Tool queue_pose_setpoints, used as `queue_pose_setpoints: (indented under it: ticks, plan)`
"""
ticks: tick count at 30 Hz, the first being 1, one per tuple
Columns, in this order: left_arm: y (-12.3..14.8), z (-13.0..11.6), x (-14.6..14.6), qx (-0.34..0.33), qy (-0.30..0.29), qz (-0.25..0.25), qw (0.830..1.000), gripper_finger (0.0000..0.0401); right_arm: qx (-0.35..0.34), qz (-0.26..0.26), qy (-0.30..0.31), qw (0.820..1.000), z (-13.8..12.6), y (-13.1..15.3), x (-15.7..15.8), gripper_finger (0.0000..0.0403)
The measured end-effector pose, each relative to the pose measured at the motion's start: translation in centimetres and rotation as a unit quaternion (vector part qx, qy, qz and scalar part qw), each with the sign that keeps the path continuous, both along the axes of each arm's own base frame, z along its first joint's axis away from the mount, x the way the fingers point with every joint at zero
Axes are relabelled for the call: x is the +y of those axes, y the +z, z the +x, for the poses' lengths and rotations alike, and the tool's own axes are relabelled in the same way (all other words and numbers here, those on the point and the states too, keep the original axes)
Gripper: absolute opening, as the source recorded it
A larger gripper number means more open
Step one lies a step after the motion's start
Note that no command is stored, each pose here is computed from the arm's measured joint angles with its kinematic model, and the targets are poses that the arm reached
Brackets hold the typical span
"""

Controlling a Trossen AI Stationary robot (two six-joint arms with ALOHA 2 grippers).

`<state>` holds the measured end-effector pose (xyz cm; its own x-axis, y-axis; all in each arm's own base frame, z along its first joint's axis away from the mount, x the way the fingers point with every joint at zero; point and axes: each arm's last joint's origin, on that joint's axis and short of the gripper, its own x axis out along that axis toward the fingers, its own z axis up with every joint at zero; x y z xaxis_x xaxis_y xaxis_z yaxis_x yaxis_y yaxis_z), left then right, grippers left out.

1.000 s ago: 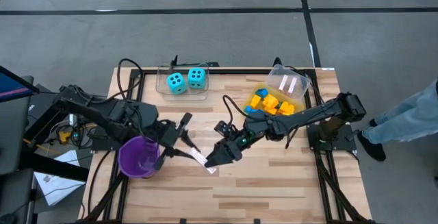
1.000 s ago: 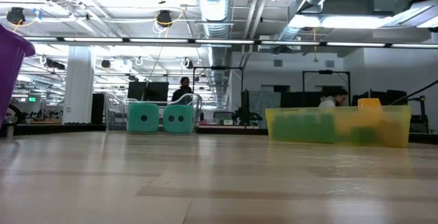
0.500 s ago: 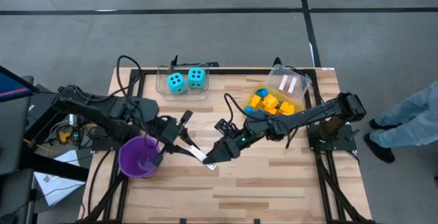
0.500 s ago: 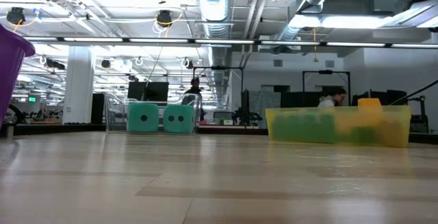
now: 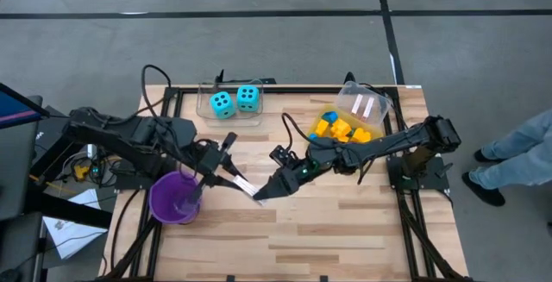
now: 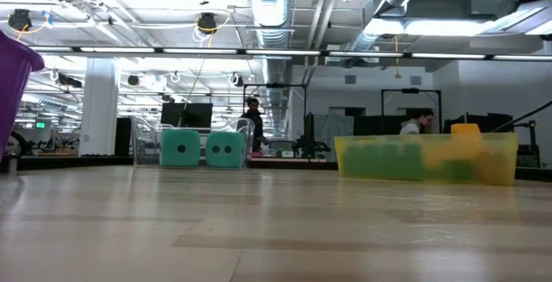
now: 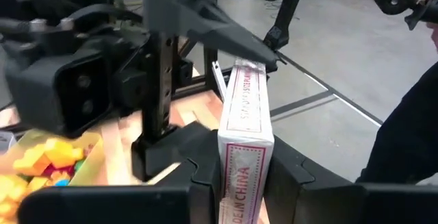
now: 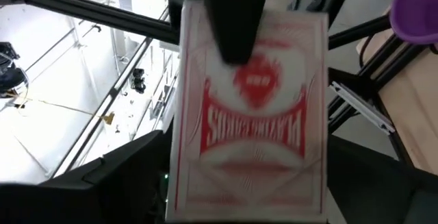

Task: Pick & Place Toys
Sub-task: Put the red deck of cards into the white bin

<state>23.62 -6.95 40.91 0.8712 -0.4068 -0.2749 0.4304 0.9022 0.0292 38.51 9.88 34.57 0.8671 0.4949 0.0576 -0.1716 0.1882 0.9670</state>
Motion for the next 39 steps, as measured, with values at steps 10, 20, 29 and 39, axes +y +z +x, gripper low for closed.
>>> queue_pose_setpoints:
  ticks: [10,20,29,39]
  plan:
    - [0.1,-1.6,1.5,0.054,-0.014,-0.048,0.997,0.0059,0.005,-0.001,0.014,1.000,0.0,-0.1,0.2,0.0381]
    - [-2.3,-1.6,1.0,0.224,-0.054,-0.133,0.964,0.0059,0.010,-0.031,-0.013,0.999,0.2,-0.4,-1.0,0.0377]
    - [-4.2,1.0,0.6,0.315,-0.010,-0.213,0.925,0.0059,0.073,-0.044,-0.031,0.996,0.5,-1.7,-2.4,0.0377]
    - [-4.0,1.7,2.7,0.320,-0.021,-0.264,0.910,0.0059,0.043,-0.052,-0.035,0.997,0.4,-1.2,-1.6,0.0377]
